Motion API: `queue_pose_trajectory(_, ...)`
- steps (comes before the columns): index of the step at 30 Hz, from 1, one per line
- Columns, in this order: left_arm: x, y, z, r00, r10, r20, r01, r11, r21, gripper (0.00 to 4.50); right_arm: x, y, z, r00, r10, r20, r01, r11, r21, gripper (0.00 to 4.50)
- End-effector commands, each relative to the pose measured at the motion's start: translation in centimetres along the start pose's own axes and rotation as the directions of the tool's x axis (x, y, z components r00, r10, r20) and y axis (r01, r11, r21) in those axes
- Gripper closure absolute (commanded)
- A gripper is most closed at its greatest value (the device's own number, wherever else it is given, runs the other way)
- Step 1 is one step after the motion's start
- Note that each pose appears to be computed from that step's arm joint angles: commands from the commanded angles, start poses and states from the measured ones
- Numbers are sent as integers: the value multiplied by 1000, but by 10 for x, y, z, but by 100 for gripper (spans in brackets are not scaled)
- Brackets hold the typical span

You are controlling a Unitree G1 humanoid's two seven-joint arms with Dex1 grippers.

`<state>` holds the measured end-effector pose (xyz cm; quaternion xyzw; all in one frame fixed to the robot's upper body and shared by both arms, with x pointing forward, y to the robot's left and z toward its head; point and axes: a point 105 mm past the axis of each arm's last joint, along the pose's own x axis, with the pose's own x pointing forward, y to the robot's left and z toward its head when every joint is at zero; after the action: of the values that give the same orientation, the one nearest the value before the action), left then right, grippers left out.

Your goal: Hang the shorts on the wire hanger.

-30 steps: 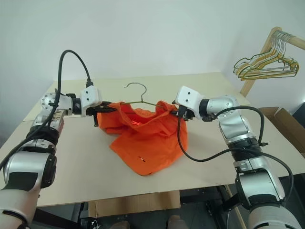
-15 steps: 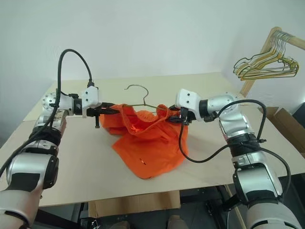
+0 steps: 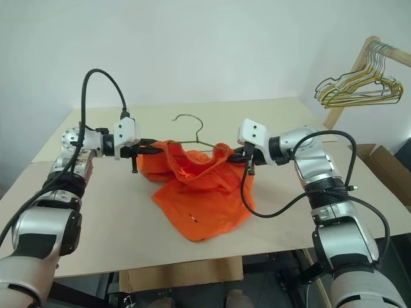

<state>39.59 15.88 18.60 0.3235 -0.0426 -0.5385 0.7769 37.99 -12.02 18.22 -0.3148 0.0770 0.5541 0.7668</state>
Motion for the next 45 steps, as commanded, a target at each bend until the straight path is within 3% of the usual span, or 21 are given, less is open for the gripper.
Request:
queue_pose_trajectory(1, -10, 14, 14, 998, 39, 49, -39, 999, -3, 314, -9, -7, 10, 999, -47, 26, 47, 999, -3, 450)
queue_pose_trajectory(11, -50, 53, 40, 973, 213, 90, -218, 975, 52, 1, -37, -13, -7, 988, -156, 11, 151, 966, 210, 450)
queue_pose_trajectory(16, -67, 72, 48, 917, 367, 157, -364, 930, -47, 1, -57, -8, -20, 966, -257, -22, 249, 907, 338, 450)
queue_pose_trajectory(21, -67, 50, 44, 920, 308, 242, -286, 950, -124, 1, -74, -2, -33, 934, -342, -106, 350, 808, 475, 450)
queue_pose_trajectory(25, -62, 29, 41, 928, 269, 259, -237, 960, -150, 1, -92, -1, -55, 867, -419, -269, 494, 656, 571, 450)
queue_pose_trajectory(29, -56, 15, 46, 923, 248, 294, -206, 964, -166, 1, -118, -4, -77, 755, -503, -419, 641, 438, 630, 450)
queue_pose_trajectory(35, -49, 9, 63, 900, 243, 363, -179, 963, -200, 1, -155, -3, -100, 540, -557, -631, 799, 104, 592, 450)
queue_pose_trajectory(40, -48, 3, 73, 879, 210, 428, -120, 966, -228, 1, -187, -1, -112, 296, -571, -766, 854, -201, 479, 450)
queue_pose_trajectory(42, -49, 2, 76, 859, 209, 467, -95, 962, -255, 1, -196, -1, -114, 178, -573, -800, 889, -255, 381, 450)
queue_pose_trajectory(45, -50, 1, 78, 832, 219, 510, -72, 954, -292, 1, -202, -4, -112, 73, -556, -828, 903, -315, 291, 450)
